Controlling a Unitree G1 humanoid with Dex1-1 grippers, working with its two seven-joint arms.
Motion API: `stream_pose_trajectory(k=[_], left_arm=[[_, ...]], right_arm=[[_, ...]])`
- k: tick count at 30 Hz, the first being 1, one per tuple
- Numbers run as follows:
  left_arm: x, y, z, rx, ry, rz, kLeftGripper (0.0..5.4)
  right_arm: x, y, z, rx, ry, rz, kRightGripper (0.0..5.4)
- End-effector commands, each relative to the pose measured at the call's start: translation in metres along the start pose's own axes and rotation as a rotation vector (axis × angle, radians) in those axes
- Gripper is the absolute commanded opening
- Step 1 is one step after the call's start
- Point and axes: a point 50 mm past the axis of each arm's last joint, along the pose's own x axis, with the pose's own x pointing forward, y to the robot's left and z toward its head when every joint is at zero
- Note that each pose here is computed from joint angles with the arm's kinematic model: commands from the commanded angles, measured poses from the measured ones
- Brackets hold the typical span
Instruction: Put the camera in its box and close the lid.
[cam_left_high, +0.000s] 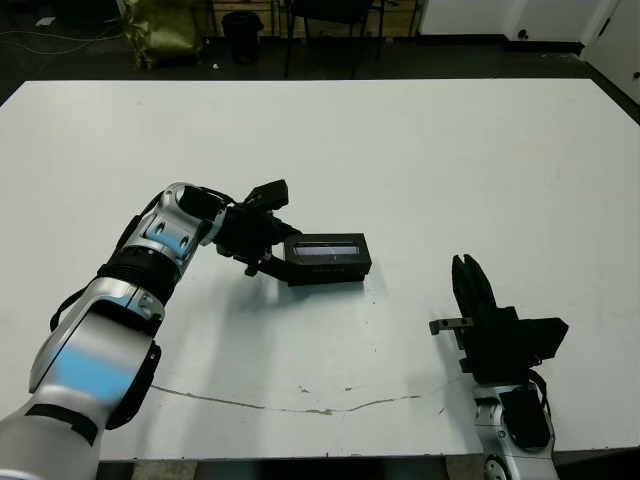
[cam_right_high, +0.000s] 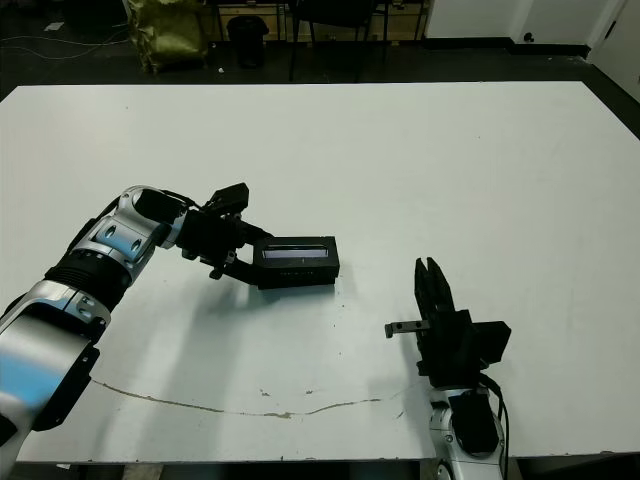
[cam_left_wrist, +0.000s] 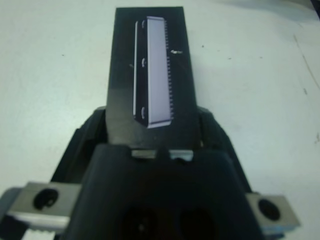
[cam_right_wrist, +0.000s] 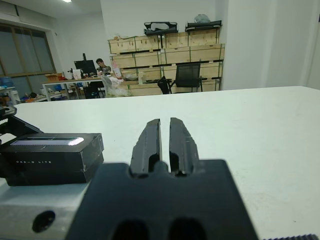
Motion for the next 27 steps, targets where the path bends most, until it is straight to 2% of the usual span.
stream_pose_trajectory(k=[1,20,27], left_arm=[[-0.013,0.003,-0.011,-0.034,0.051,0.046,2.61],[-0.007,0.001,-0.014,0.011,0.08,0.066,2.61],[-0.002,-0.002,-0.022,0.007,0.092,0.089,2.61]], right_arm=[[-0.004,-0.003,-0.005,0.014,0.026,-0.008,0.0],[-0.004,-0.003,-0.005,0.015,0.014,0.005,0.0],[-0.004,-0.003,-0.005,0.011,0.021,-0.004,0.0]])
